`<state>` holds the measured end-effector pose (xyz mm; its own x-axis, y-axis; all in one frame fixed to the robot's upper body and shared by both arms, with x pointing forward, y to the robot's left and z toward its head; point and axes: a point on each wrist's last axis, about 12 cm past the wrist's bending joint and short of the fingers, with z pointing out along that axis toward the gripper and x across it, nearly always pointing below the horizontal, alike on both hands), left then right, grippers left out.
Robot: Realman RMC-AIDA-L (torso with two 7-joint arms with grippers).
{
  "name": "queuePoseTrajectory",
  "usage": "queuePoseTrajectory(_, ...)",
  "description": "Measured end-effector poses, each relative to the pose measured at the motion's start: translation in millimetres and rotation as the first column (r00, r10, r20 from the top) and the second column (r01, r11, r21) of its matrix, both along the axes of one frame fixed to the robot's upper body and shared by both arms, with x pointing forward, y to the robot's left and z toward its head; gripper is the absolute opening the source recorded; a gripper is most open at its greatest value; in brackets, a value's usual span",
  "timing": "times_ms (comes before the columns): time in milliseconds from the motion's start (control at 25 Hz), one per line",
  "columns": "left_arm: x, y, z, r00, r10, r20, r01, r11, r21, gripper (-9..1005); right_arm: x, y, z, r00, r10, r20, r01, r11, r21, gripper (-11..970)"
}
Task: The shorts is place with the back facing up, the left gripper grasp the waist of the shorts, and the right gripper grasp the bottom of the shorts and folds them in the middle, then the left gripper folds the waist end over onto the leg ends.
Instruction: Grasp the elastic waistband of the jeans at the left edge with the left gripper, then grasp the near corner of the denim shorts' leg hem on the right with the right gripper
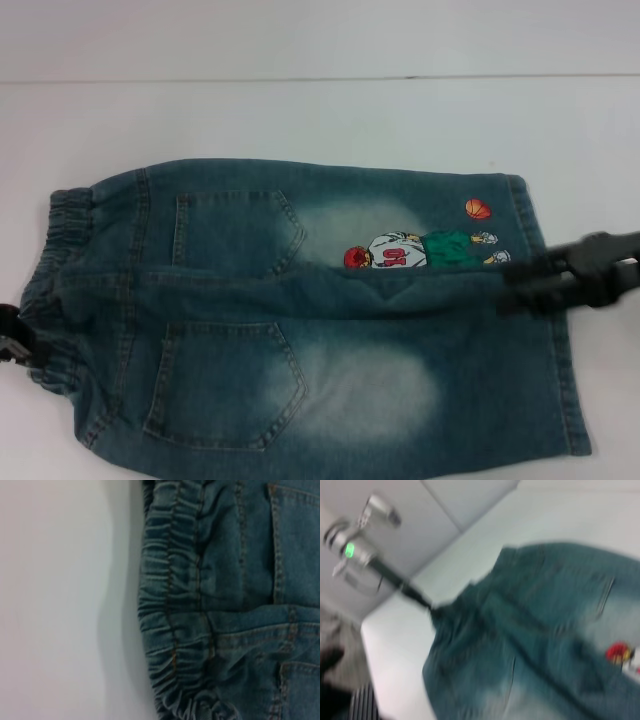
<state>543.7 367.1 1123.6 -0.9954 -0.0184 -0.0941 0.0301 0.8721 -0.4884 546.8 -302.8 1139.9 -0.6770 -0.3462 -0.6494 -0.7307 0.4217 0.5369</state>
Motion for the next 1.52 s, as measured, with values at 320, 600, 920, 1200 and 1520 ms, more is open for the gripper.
queuePoseTrajectory(320,5.9,-2,5.0,1.0,-0.008,0.02,0.007,1.0,0.001,43,-16.7,-17,0.3,0.986,0.138,-0.096,-0.157,0.963,-0.22,745)
queuePoseTrajectory(600,9.1,-4,6.6,1.0,-0.014,0.025,0.014,1.0,0.001,43,-27.6,-24,-16.2,0.965,0.161,-0.205,-0.22,0.925,-0.31,746)
queuePoseTrajectory(920,8.9,-5,6.5,1.0,-0.017,0.021,0.017,1.0,-0.003,43,-29.7,-18,-23.8,0.943,0.195,-0.269,-0.285,0.892,-0.351,745)
queuePoseTrajectory(1200,7.9,-6,5.3,1.0,-0.017,0.017,0.017,1.0,-0.007,43,-26.1,-11,-32.1,0.935,0.202,-0.292,-0.305,0.878,-0.369,745)
queuePoseTrajectory(1520,7.5,-5,4.7,1.0,-0.014,0.02,0.014,1.0,-0.011,43,-20.9,-4,-38.7,0.932,0.205,-0.298,-0.314,0.867,-0.386,746)
